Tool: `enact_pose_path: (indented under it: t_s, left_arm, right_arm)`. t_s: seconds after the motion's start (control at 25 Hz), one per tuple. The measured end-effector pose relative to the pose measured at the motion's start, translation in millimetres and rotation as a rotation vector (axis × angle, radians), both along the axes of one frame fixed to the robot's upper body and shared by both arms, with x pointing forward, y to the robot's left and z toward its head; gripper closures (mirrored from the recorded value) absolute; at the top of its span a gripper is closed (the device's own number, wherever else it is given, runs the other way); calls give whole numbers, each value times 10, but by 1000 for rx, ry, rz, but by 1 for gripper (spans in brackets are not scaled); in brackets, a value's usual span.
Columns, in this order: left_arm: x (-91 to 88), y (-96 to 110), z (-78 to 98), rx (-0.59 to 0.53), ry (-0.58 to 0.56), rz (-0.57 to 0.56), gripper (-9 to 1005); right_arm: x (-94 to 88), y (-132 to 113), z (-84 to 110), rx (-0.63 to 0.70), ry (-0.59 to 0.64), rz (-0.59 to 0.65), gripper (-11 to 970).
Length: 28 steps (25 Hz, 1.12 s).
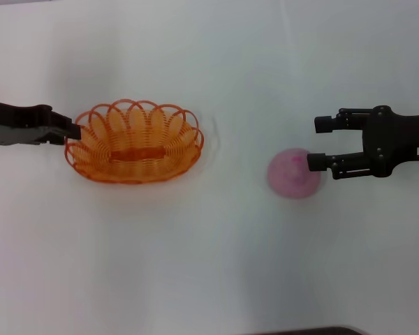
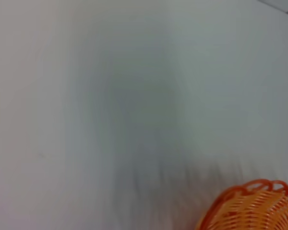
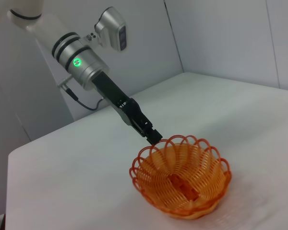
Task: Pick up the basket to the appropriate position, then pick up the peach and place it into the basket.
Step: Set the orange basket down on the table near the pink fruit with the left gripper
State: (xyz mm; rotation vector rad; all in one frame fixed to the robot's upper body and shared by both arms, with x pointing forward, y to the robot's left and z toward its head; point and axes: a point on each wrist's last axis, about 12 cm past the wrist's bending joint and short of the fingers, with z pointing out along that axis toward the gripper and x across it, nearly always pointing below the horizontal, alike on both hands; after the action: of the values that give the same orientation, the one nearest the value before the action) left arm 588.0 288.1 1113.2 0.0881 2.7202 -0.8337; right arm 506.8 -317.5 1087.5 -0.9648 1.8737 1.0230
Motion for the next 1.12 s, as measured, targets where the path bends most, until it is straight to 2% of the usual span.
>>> enact_pose_path:
  t_s: [0.24,0.36,0.56,0.68,0.84,1.0,1.04,1.08,1.12]
  left_arm:
    - [14,75,43,11,-11,-4,670]
    - [24,126,118,8,-43,-14,543]
    - [6,220,319,-104,-179,-75,351]
    - [-73,280,429,-235,-345,-142,242]
    - [-285,368,426,-377,-558,-238,247]
    - [-540,420,307,-397,-679,-336,247]
    - [-625,420,273,-398,-735,-374,246]
    - [-802,417,176,-389,-840,-430,246]
    - [-843,413,147,-384,-863,-441,246]
  right_arm:
    - [6,-3,5,-1,-3,-2,104]
    - [8,-4,8,-1,-5,-3,104]
    - [12,-6,13,1,-7,-5,104]
    - [14,-8,16,2,-8,-6,104]
    - [19,-1,13,2,-8,-7,104]
    - [31,-3,16,1,-7,-12,104]
    - [38,1,21,2,-7,-12,104]
    - [45,4,26,2,-8,-12,104]
    - [50,6,30,3,-8,-12,104]
